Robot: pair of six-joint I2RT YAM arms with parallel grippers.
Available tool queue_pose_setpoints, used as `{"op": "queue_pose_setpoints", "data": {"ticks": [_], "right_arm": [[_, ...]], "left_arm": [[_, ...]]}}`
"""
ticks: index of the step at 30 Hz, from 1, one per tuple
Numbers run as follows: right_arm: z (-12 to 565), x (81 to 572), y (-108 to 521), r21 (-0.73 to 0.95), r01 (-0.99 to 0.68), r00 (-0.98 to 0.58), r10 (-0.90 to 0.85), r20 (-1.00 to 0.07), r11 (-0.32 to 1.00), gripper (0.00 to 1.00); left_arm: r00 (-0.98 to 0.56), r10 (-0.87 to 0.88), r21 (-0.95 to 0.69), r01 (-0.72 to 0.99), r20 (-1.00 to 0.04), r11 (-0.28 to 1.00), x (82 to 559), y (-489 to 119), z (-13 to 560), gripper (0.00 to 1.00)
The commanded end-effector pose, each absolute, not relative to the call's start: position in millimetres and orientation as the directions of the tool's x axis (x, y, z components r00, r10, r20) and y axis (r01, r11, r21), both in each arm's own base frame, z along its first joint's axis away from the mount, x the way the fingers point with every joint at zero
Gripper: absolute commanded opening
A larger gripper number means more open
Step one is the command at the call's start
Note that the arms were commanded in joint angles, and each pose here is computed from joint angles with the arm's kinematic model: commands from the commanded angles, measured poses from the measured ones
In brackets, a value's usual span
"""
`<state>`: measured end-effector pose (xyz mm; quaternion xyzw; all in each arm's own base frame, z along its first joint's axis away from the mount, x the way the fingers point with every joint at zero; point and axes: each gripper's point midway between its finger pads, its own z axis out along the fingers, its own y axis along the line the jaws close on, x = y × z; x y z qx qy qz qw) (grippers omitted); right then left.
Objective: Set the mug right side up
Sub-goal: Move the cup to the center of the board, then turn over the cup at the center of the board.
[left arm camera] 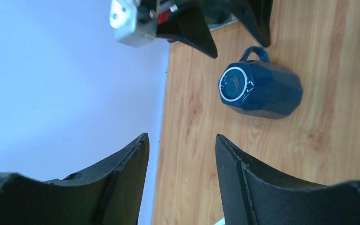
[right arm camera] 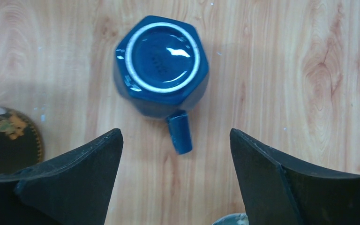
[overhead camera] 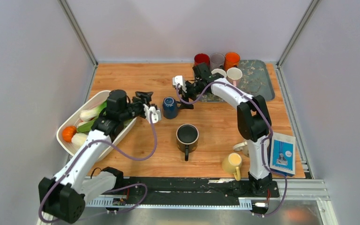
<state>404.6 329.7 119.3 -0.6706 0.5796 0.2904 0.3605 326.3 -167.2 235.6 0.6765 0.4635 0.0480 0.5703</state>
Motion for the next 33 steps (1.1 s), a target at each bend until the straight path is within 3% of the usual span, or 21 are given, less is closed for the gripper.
{"op": "queue_pose_setpoints", "data": {"ticks": [1, 7, 11, 15, 23, 29, 33], "right_arm": [[113, 429, 346, -0.208, -0.973, 0.228, -0.542, -0.809, -0.098, 0.89], [78, 432, 351, -0.181, -0.976, 0.216, -0.573, -0.791, -0.118, 0.78], [65, 425, 353, -0.149, -0.98, 0.197, -0.582, -0.789, -0.13, 0.61], [56, 419, 356, -0.125, -0.982, 0.186, -0.584, -0.79, -0.144, 0.52], [45, 403, 358, -0.052, -0.991, 0.118, -0.607, -0.786, -0.126, 0.0], [128, 408, 356, 0.053, -0.997, -0.022, -0.451, -0.892, -0.057, 0.0], [208, 397, 352, 0.337, -0.928, -0.293, -0.25, -0.923, -0.157, 0.0]], "left_arm": [[0.409, 0.655, 0.676, 0.705, -0.635, 0.215, 287, -157, 226, 0.62], [0.255, 0.624, 0.581, 0.71, -0.739, 0.398, 291, -148, 232, 0.62], [0.193, 0.58, 0.533, 0.682, -0.792, 0.5, 301, -146, 239, 0.62], [0.165, 0.551, 0.504, 0.668, -0.818, 0.547, 303, -145, 240, 0.61], [0.162, 0.556, 0.496, 0.69, -0.815, 0.527, 299, -147, 224, 0.61], [0.326, 0.556, 0.597, 0.683, -0.765, 0.421, 297, -162, 239, 0.63], [0.454, 0.602, 0.739, 0.545, -0.657, 0.395, 313, -163, 249, 0.65]]}}
